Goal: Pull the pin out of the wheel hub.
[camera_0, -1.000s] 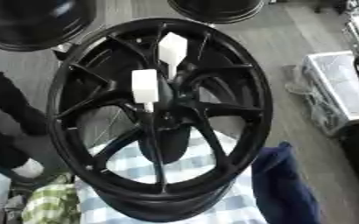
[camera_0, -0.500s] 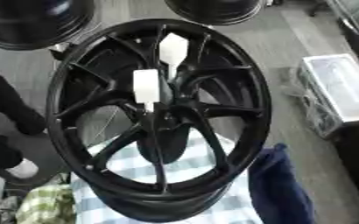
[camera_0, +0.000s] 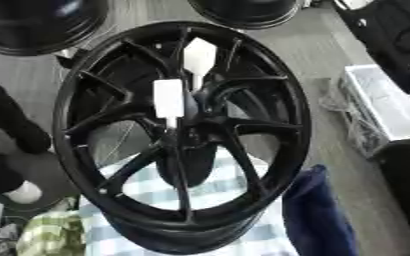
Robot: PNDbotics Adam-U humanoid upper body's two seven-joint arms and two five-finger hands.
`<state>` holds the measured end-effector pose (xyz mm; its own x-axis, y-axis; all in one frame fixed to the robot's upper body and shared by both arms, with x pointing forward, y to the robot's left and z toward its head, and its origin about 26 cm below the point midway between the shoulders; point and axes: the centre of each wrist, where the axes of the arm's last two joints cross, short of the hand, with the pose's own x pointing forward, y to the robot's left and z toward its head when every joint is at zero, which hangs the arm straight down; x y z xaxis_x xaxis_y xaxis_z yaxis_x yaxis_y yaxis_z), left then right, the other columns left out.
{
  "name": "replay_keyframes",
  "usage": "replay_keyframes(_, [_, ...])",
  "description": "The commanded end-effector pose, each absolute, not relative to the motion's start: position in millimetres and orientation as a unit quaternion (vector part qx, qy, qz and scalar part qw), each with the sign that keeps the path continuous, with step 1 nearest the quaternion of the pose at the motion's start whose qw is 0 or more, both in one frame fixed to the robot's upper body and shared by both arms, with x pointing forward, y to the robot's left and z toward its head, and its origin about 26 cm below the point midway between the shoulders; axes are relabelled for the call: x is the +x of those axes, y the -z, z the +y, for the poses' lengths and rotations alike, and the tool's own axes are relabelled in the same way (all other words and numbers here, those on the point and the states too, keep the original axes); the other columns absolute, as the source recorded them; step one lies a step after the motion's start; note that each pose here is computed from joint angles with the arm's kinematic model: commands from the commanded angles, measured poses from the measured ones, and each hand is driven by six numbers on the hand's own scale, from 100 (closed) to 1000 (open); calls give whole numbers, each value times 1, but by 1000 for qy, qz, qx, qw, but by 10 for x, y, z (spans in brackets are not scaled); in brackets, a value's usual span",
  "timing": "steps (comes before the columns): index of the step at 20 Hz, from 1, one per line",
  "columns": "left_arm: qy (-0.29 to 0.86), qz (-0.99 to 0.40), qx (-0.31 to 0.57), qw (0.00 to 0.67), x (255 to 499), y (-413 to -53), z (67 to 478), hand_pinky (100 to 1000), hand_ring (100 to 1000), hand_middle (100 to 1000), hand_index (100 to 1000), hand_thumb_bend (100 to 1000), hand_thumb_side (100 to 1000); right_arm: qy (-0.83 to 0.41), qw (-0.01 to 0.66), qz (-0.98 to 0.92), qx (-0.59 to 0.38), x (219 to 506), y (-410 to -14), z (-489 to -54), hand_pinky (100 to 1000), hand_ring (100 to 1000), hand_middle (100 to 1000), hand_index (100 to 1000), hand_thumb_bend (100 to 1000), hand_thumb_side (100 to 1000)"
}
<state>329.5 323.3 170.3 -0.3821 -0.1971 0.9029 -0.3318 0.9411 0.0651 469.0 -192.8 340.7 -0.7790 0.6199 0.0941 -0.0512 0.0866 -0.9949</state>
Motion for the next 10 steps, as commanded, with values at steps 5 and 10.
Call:
replay_keyframes(5, [-63, -833, 174, 522, 3272, -1784, 3297, 747, 705, 704, 681, 228, 675, -707, 223, -640, -200, 4746, -3524, -2028, 885, 837, 830, 895, 473, 408])
replay_keyframes(10, [-61, -831, 178, 523, 3272, -1790, 3308, 747, 705, 704, 681, 227, 678, -735, 189, -626, -178, 4725, -3639, -2138, 893, 840, 833, 896, 477, 390])
